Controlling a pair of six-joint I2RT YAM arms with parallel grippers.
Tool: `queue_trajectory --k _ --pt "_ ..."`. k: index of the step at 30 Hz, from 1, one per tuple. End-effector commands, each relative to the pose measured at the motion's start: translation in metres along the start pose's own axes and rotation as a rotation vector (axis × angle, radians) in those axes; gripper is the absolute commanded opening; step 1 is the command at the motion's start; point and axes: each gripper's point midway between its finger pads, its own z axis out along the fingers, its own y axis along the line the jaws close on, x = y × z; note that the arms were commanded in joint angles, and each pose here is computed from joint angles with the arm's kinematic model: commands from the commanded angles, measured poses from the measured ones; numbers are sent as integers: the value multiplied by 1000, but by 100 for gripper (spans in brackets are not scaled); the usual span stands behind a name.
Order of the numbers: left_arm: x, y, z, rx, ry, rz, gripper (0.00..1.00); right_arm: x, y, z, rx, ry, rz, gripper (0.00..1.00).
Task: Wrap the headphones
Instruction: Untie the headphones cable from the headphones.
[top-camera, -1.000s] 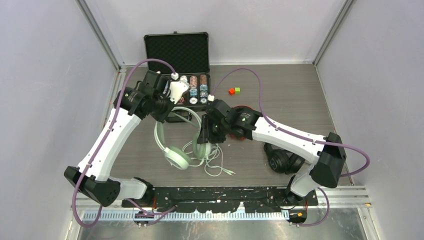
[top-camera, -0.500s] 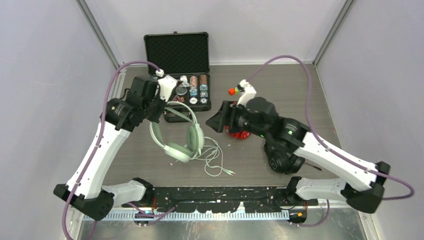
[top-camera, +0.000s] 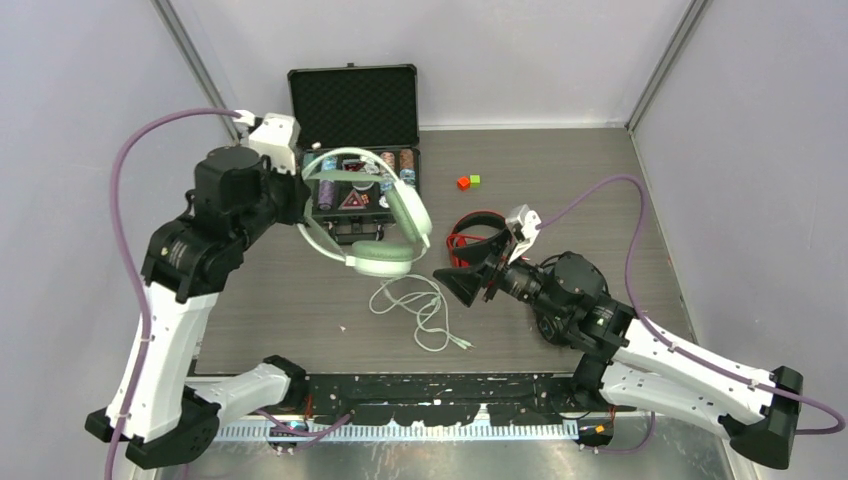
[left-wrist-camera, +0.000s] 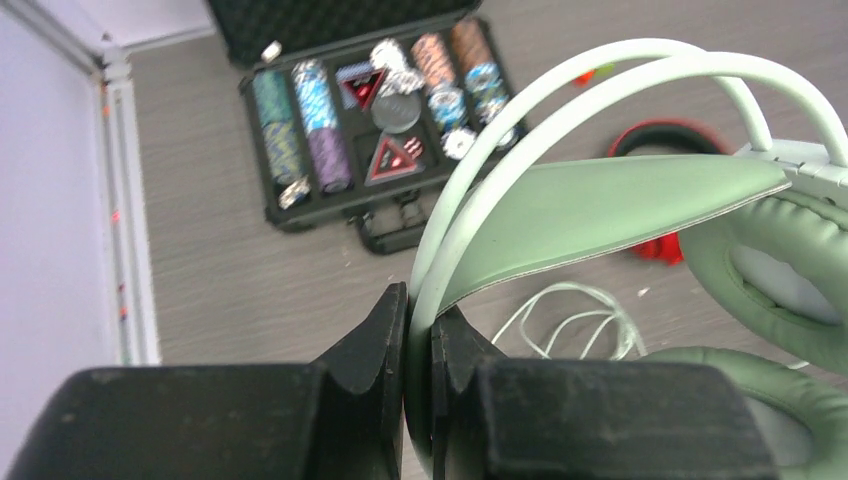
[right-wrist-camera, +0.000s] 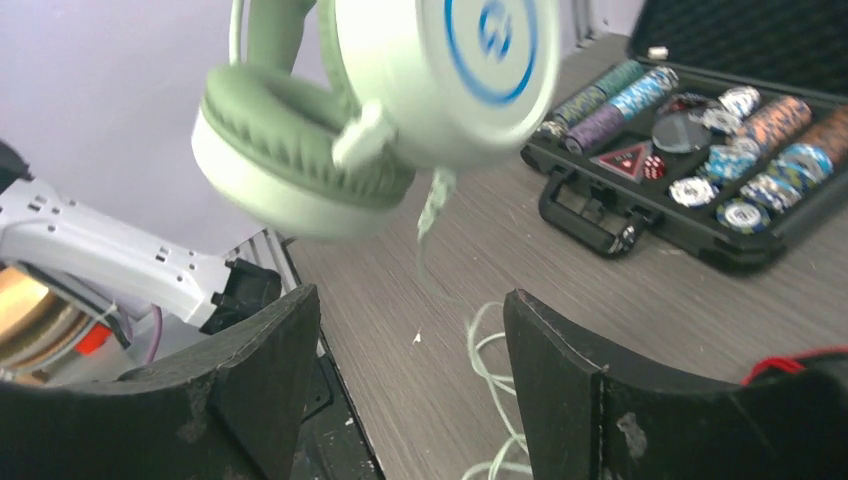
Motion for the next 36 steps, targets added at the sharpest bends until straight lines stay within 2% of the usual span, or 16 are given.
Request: queue_trajectory --k 1,4,8,11,15,19,21,24,26,29,32,36 --pt "-68 -33 -36 204 -268 -188 0 -39 33 3 -191 -180 -156 73" --pt "-74 -48 -44 292 -267 -255 0 -30 42 8 -246 -149 -193 75" --pt "-82 -53 -49 325 -285 -307 0 -21 59 10 -351 -158 -188 76" --pt "-89 -59 -53 363 -318 -337 0 -2 55 15 -344 -134 -161 76" --pt "-94 -69 -58 425 -327 -368 0 10 44 15 -315 -166 -141 75" --pt "-99 -75 -63 470 -341 -397 0 33 44 20 -334 -85 -127 65" --pt "-103 -86 -69 544 -360 -402 0 43 40 19 -333 -72 -103 61" --pt "-103 -102 -79 656 -349 -408 0 47 28 16 -283 -109 -71 51" --pt "-99 -105 -81 674 -331 -411 0 47 22 13 -253 -127 -70 37" --pt "-101 -107 -89 695 -341 -398 0 47 7 11 -172 -135 -64 30" --pt "-110 -99 -99 667 -381 -387 0 44 -24 6 7 -153 -31 31" --pt "-129 -34 -96 299 -484 -387 0 54 -60 -12 229 -82 36 35"
